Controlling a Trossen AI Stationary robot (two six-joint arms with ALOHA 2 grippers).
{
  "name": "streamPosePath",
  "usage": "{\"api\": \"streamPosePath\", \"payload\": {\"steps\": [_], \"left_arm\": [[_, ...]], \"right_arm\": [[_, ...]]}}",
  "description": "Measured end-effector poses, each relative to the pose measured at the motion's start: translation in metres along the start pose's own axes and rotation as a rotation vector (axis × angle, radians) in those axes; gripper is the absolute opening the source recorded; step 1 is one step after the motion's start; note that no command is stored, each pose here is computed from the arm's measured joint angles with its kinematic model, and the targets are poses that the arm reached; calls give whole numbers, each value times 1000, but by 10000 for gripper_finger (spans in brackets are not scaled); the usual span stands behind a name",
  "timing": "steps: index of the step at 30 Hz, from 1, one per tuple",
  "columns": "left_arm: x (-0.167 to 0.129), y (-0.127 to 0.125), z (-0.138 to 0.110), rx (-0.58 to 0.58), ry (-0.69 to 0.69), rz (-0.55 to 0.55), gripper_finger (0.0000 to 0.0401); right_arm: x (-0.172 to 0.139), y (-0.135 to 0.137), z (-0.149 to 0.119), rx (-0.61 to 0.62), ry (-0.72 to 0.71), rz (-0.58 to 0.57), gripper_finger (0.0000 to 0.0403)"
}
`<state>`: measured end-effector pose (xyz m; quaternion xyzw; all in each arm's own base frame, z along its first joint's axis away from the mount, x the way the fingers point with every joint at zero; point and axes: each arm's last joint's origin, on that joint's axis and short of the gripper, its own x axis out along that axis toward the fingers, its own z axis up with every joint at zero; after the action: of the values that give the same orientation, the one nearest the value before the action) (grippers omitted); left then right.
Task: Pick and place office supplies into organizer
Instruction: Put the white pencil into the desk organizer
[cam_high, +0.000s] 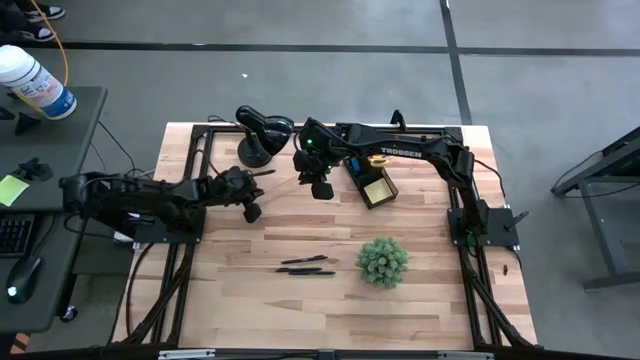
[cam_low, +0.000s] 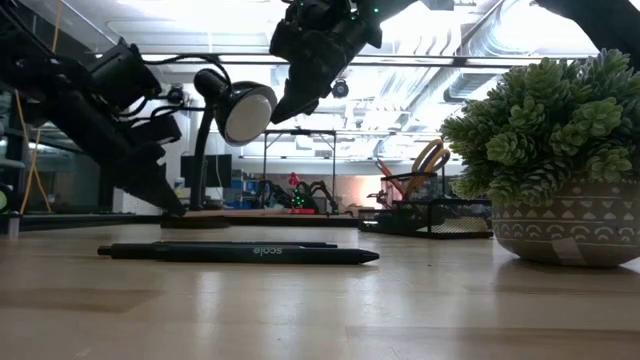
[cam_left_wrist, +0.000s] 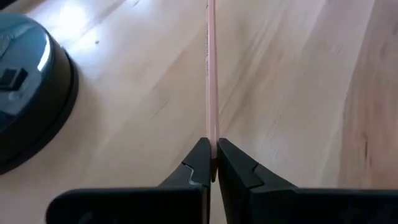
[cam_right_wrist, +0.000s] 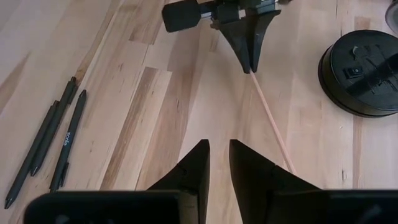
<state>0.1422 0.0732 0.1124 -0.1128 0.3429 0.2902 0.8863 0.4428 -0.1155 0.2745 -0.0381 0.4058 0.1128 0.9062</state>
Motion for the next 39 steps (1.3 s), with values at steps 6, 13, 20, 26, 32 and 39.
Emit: {"api": "streamPosePath", "payload": {"steps": [6,13,20,26,32,39], "left_arm": [[-2,-1,3,-3,-21,-53,4],[-3,-4,6,10,-43,-123,1],[-3,-4,5,31,-40,-124,1],[-3,-6,-3,49,49,-214,13],[-3,-7,-4,40,72,-279,42],[-7,-25,-9,66,97,-321,83]], "right_arm": [[-3,-8,-7,-8,62,-60,56],[-20,-37,-34,98,179,-81,57],[-39,-57,-46,164,181,-96,51],[-42,-59,-46,168,165,-95,52],[-40,-58,-42,149,134,-106,49],[-40,-58,-40,166,127,-109,51]]}}
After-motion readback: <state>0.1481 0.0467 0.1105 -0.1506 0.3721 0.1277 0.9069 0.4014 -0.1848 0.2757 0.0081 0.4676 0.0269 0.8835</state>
